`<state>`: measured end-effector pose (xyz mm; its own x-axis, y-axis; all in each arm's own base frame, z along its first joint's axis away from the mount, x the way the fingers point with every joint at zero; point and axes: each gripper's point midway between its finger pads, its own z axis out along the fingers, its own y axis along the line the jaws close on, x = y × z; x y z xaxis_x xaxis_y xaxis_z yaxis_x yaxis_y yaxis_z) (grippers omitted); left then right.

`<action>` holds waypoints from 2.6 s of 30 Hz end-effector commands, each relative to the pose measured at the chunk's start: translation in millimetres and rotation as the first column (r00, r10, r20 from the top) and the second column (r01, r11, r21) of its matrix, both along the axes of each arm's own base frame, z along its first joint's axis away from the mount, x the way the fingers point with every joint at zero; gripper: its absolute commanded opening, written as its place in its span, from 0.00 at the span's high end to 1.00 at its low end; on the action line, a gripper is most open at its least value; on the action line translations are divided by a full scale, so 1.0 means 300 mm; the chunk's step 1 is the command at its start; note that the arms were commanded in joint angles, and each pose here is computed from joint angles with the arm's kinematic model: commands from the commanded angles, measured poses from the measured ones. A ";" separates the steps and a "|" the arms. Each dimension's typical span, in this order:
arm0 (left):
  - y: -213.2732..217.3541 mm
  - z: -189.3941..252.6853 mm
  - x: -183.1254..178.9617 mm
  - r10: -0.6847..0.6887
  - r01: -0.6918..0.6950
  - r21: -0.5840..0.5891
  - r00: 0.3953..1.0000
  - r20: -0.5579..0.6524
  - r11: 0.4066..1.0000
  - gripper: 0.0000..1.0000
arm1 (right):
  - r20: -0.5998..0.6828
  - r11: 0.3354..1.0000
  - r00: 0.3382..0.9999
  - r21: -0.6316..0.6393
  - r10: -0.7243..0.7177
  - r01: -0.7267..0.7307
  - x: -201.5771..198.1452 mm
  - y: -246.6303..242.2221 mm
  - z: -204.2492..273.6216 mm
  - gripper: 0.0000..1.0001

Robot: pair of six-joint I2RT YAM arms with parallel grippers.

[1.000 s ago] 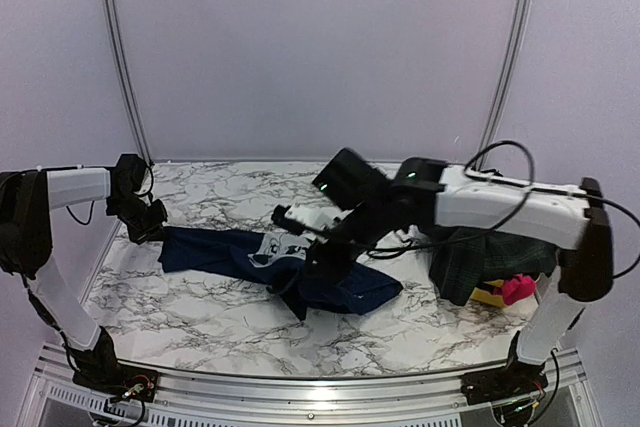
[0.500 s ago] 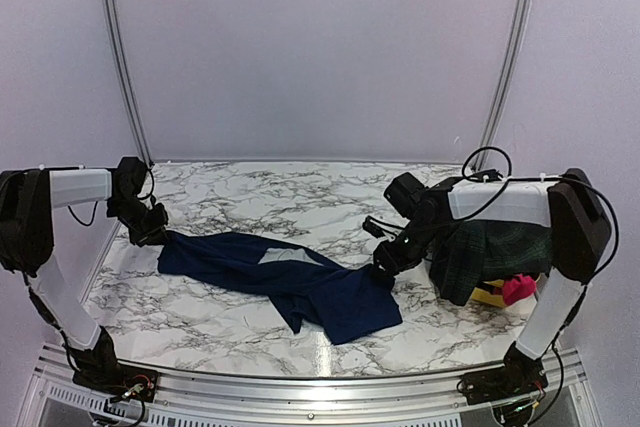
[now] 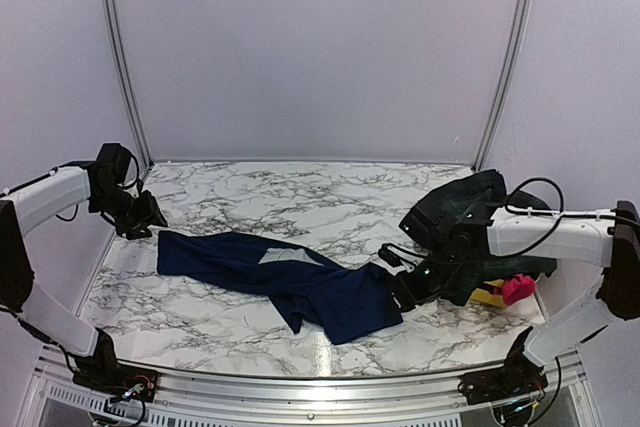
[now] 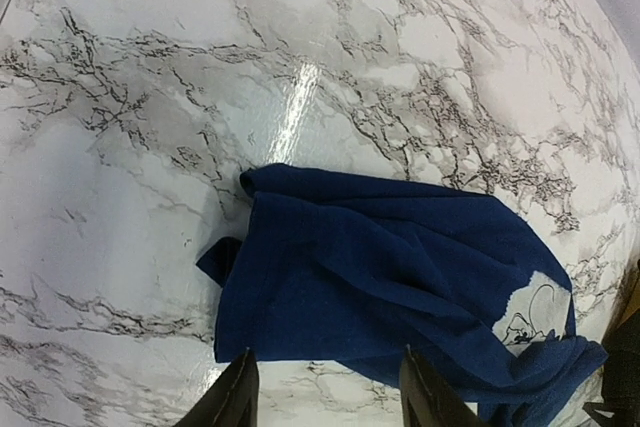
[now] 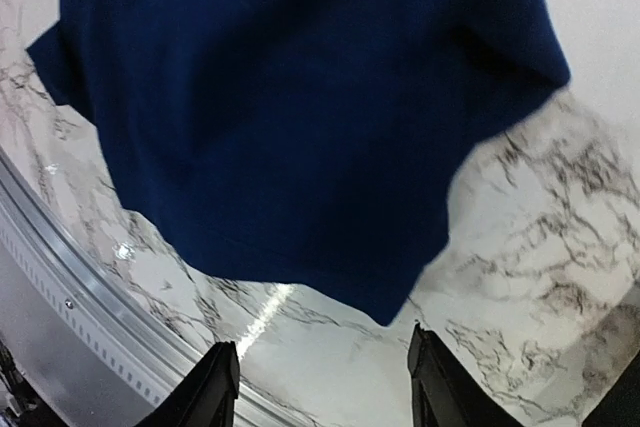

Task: Fold and stack the mixed laundry pile
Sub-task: Flatten out the crumpled T-shirt at the center of the board.

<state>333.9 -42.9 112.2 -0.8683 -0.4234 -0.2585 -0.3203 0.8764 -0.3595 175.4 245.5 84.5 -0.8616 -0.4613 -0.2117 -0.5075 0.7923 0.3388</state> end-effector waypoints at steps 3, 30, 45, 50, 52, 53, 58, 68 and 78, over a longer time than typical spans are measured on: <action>-0.004 -0.029 -0.152 0.006 -0.007 -0.020 0.997 -0.076 1.000 0.48 | -0.031 0.981 0.981 -0.008 -0.192 0.192 0.036 -0.086 -0.031 0.48; 0.092 -0.212 -0.268 0.128 -0.139 -0.034 0.967 -0.222 0.990 0.51 | -0.089 0.976 0.979 0.108 -0.181 0.190 0.044 -0.022 -0.050 1.00; 0.021 -0.345 -0.209 0.088 -0.131 -0.174 0.968 -0.236 0.976 0.69 | -0.040 0.971 0.979 0.131 -0.198 0.202 0.090 -0.027 0.039 1.00; 0.016 -0.300 -0.141 0.100 -0.135 -0.204 0.980 -0.173 0.970 1.00 | 0.026 0.960 0.979 0.205 -0.200 0.191 0.153 0.011 0.166 1.00; 0.011 -0.219 -0.081 0.108 -0.129 -0.231 0.989 -0.100 0.964 1.00 | 0.065 0.950 0.976 0.248 -0.210 0.188 0.190 0.027 0.239 1.00; 0.011 -0.174 -0.055 0.117 -0.129 -0.242 0.991 -0.064 0.962 1.00 | 0.086 0.944 0.972 0.270 -0.220 0.190 0.211 0.031 0.279 1.00; 0.010 0.090 0.068 0.180 -0.135 -0.309 0.976 0.120 0.941 1.00 | 0.201 0.898 0.935 0.395 -0.292 0.196 0.332 0.028 0.516 1.00; -0.003 0.605 0.201 0.248 -0.061 -0.422 0.881 0.403 0.905 1.00 | 0.510 0.790 0.706 0.603 -0.491 0.113 0.548 -0.096 1.157 1.00; -0.065 0.598 0.049 0.211 -0.025 -0.421 0.892 0.400 0.906 1.00 | 0.583 0.810 0.688 0.586 -0.432 0.012 0.420 -0.134 1.278 1.00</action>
